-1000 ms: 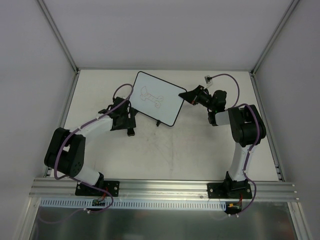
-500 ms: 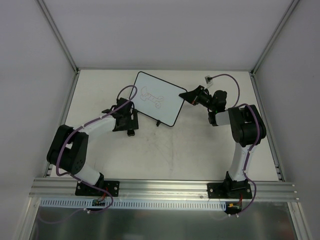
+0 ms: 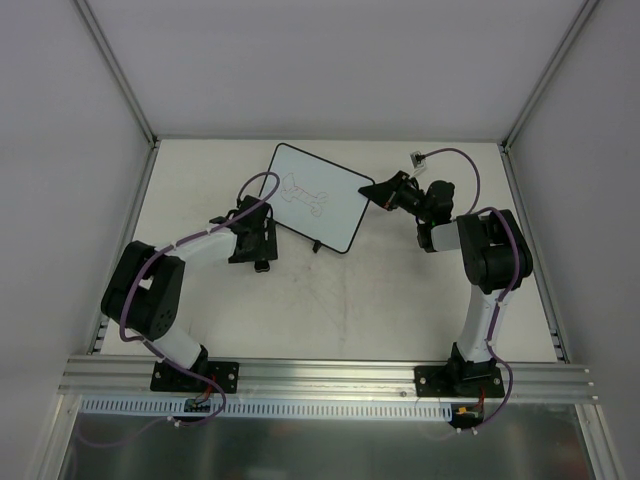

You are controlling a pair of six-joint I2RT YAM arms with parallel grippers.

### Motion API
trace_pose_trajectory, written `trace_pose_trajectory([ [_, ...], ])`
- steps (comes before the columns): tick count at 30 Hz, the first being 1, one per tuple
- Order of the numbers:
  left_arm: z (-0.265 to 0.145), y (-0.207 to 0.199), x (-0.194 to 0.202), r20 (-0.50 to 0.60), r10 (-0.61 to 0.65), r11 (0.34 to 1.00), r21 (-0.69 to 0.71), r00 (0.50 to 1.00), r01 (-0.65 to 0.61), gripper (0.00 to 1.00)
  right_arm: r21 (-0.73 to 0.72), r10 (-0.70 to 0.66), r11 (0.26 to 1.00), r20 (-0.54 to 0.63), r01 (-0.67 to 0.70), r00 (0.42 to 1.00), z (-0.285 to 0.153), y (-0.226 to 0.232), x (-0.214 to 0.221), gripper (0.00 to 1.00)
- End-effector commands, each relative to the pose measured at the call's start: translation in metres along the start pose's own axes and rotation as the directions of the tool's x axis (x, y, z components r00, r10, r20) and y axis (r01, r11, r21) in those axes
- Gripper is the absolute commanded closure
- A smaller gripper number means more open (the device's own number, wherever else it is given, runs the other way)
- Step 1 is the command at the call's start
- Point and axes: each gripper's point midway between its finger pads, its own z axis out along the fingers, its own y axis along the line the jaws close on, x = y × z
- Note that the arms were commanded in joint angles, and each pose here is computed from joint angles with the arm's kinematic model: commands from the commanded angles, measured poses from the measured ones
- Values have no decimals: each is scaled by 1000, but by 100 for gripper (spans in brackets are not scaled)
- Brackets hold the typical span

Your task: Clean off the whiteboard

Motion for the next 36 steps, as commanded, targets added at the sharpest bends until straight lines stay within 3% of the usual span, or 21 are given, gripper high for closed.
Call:
trace_pose_trajectory([
  [1,-3,-6,-12,35,-9,1000,-9,999,9,26,-156,-189,965,142,210,972,-5,52,-41,100],
  [7,-3,-5,-13,41,-4,1000,-20,999,5,32,-153,-188,966,145,210,971,-6,52,-41,100],
  [12,-3,-5,-13,42,2,1000,-21,999,-1,55,-154,-189,965,144,210,971,-6,52,-41,100],
  [18,-1,-6,-10,30,6,1000,-19,1000,-5,50,-156,-191,965,145,213,971,-5,53,-42,100],
  [21,-1,-6,-10,29,9,1000,-21,1000,-8,60,-154,-192,964,147,214,970,-6,53,-42,100],
  [23,-2,-5,-11,34,8,1000,-22,999,-7,77,-154,-189,965,147,211,971,-6,53,-43,100],
  [26,-2,-6,-10,33,10,1000,-22,999,-9,94,-154,-188,965,146,210,971,-5,53,-42,100],
  [36,-7,-9,-17,52,3,1000,-2,999,-3,98,-161,-193,963,136,214,972,-5,51,-41,100],
])
